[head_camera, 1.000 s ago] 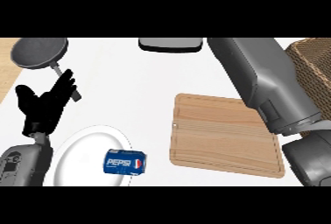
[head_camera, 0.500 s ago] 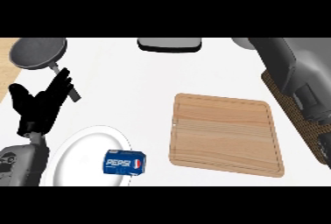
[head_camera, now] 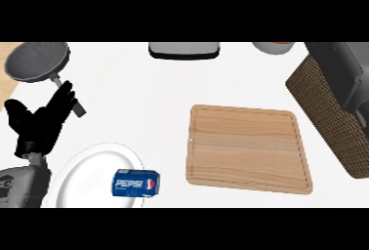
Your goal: Pick the cupcake from the cutting board and place it in the basket
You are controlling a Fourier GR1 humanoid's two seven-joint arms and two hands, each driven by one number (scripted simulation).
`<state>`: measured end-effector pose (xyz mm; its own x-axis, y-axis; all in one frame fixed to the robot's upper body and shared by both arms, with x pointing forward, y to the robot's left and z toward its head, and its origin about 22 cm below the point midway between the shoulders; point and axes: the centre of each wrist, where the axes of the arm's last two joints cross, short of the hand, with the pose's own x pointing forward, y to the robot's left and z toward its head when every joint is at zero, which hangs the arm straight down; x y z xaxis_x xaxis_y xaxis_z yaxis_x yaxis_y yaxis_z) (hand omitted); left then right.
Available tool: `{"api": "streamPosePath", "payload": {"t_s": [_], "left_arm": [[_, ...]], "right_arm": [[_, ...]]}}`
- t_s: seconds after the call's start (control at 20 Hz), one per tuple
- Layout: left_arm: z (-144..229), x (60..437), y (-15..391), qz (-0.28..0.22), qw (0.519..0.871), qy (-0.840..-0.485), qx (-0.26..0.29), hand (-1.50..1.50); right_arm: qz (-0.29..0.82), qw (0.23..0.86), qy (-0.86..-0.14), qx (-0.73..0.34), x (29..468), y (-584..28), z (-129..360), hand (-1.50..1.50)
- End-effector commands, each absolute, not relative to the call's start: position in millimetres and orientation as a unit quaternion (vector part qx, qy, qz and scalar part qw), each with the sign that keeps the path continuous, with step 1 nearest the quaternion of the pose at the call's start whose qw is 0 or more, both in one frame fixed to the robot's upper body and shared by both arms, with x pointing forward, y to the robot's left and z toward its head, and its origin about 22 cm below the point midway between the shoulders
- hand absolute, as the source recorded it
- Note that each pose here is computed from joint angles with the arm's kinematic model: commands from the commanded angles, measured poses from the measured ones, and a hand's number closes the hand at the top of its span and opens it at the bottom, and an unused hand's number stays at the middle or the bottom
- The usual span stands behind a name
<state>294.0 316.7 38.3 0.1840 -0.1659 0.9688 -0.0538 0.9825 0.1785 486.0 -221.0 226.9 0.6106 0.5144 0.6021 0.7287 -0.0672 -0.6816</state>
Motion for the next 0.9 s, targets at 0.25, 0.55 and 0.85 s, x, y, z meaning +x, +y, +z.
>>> {"api": "streamPosePath", "payload": {"t_s": [0.25,0.55,0.85], "left_arm": [[42.5,294.8,322.9,-0.036,0.763,-0.64,0.089,0.0],[22.1,280.5,334.2,-0.033,0.767,-0.634,0.089,0.0],[44.5,293.1,313.8,-0.03,0.768,-0.635,0.082,0.0]], "right_arm": [[-0.16,0.553,-0.398,-0.714,474.4,-265.9,186.6,1.5],[-0.162,0.556,-0.417,-0.701,461.0,-279.2,155.7,1.5],[-0.237,0.544,-0.357,-0.721,449.2,-328.1,141.0,-1.5]]}}
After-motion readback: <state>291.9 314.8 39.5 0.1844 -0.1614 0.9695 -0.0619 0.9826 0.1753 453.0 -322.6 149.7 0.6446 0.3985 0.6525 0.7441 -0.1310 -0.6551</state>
